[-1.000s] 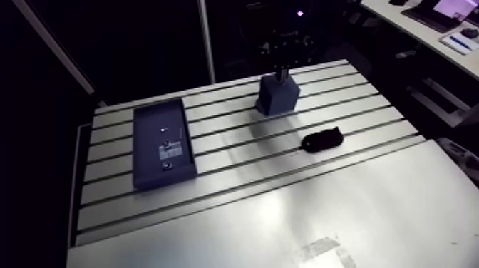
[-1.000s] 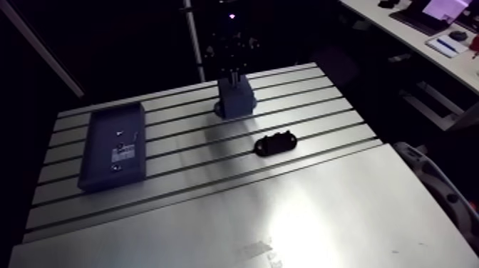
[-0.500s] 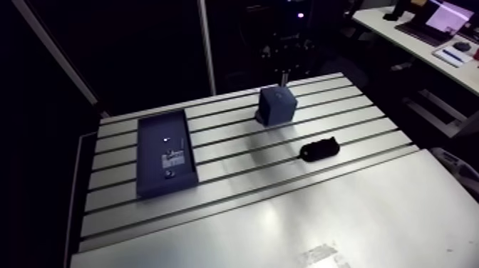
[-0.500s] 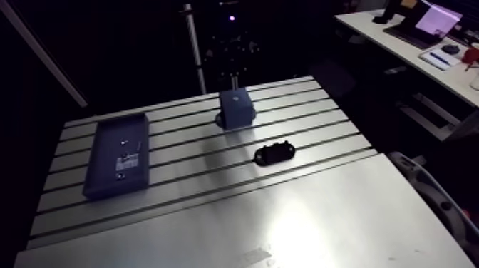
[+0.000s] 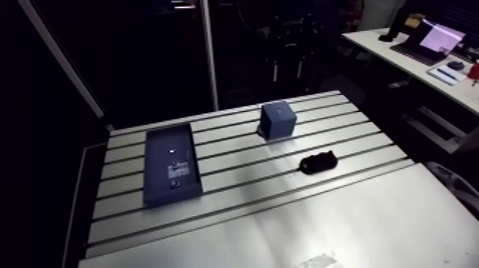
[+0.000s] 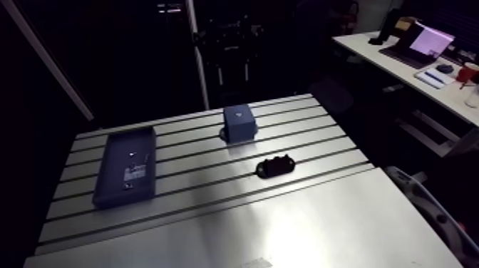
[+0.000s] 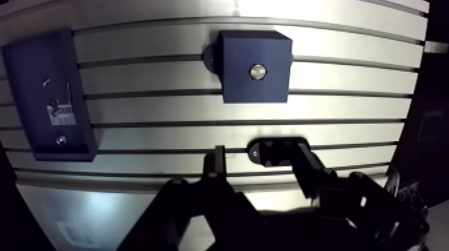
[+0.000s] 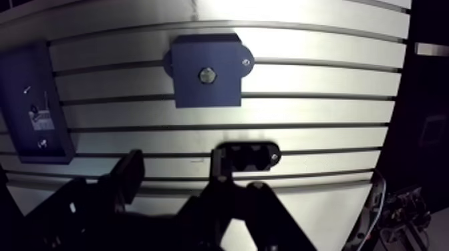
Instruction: Pick up the M10 bolt and insert it into the hex recess until seated.
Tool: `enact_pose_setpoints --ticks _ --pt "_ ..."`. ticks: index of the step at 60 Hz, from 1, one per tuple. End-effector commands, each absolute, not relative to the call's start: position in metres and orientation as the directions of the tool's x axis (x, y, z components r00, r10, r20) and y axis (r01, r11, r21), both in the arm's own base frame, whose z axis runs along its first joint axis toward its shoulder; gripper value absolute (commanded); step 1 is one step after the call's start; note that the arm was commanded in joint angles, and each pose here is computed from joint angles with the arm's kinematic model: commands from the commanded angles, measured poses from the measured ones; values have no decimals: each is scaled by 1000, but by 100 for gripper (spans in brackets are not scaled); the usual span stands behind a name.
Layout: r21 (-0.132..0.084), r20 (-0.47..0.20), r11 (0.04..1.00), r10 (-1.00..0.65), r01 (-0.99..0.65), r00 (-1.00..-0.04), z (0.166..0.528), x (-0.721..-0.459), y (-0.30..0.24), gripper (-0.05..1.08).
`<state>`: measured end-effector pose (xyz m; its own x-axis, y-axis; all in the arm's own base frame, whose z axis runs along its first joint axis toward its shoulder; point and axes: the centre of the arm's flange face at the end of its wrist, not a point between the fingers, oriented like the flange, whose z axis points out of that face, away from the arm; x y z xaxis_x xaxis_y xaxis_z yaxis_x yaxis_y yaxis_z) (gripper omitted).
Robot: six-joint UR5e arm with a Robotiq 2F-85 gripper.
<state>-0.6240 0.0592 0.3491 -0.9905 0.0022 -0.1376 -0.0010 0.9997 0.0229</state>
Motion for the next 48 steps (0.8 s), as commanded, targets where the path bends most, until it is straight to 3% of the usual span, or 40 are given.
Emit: enact_pose_setpoints --ticks 1,9,26,48 --pt "19 -166 1000 16 13 -986 423 -622 19 0" --pt "12 -177 1000 -11 -14 -984 435 -619 -10 1" --pt "21 -85 999 -31 -33 -996 469 -600 -32 1" --pt "35 -40 998 -50 -52 -998 461 -590 -51 1"
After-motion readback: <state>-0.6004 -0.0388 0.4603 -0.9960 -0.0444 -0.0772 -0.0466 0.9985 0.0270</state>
